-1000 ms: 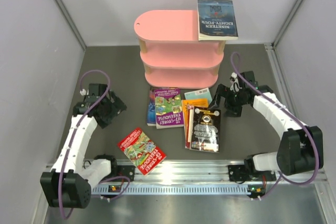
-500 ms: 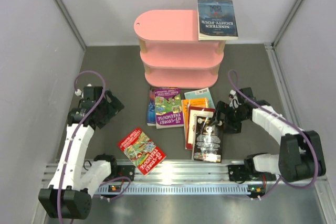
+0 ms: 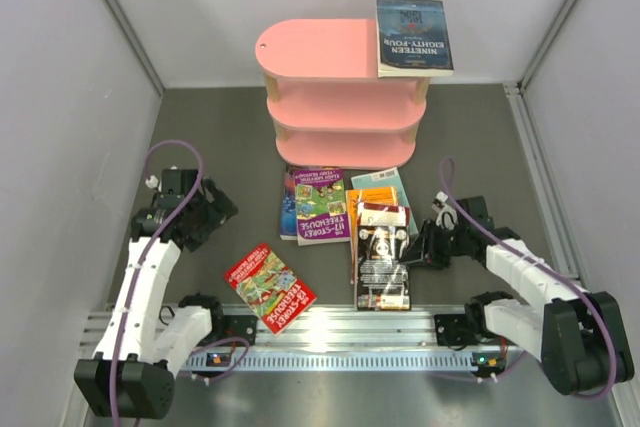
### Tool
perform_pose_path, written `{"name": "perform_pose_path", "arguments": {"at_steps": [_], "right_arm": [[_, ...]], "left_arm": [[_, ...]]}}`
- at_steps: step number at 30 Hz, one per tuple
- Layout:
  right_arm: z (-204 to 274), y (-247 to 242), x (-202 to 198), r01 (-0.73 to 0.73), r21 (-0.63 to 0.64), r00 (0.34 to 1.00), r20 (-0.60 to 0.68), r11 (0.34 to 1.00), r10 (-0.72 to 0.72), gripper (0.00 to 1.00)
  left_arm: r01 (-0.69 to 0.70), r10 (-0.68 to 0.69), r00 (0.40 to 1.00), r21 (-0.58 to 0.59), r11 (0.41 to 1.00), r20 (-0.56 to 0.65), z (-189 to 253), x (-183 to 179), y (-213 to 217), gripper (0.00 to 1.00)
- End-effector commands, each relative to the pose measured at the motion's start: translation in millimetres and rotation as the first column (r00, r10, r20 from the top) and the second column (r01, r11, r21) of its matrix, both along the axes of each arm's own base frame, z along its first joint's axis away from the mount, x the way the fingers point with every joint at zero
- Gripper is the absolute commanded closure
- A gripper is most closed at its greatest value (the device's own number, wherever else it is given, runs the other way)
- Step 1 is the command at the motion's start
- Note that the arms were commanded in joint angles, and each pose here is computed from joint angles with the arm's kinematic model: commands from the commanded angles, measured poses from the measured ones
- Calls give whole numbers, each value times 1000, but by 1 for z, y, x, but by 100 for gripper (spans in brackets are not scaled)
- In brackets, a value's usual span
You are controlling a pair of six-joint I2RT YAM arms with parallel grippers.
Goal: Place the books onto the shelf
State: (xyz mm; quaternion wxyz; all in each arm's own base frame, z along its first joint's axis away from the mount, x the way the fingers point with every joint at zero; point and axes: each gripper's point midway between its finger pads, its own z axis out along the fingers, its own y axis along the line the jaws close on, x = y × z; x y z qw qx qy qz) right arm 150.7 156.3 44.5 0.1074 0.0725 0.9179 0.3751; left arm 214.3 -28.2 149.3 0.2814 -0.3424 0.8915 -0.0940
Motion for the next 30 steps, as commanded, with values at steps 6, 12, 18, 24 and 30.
{"name": "perform_pose_path", "arguments": {"at_steps": [6,12,18,24,30], "right_arm": [[12,7,22,-7,35,990,140,999,2,22],[1,8,16,-6,38,993,116,999,1,1],[-1,15,8,-24,66,994,112,998,17,38],[6,17,-8,-75,64,994,81,995,70,97],[77,11,0,-52,16,987,152,999,49,100]], "left_arm": [[31,-31,999,-1,1000,33,10,1,-3,4],[34,-34,999,-10,999,32,8,-1,-5,4],[31,-31,999,-9,999,29,8,-4,-4,4],[21,-21,999,-24,999,27,4,-9,-6,4],[67,-60,994,-76,995,93,28,5,-18,4]]}}
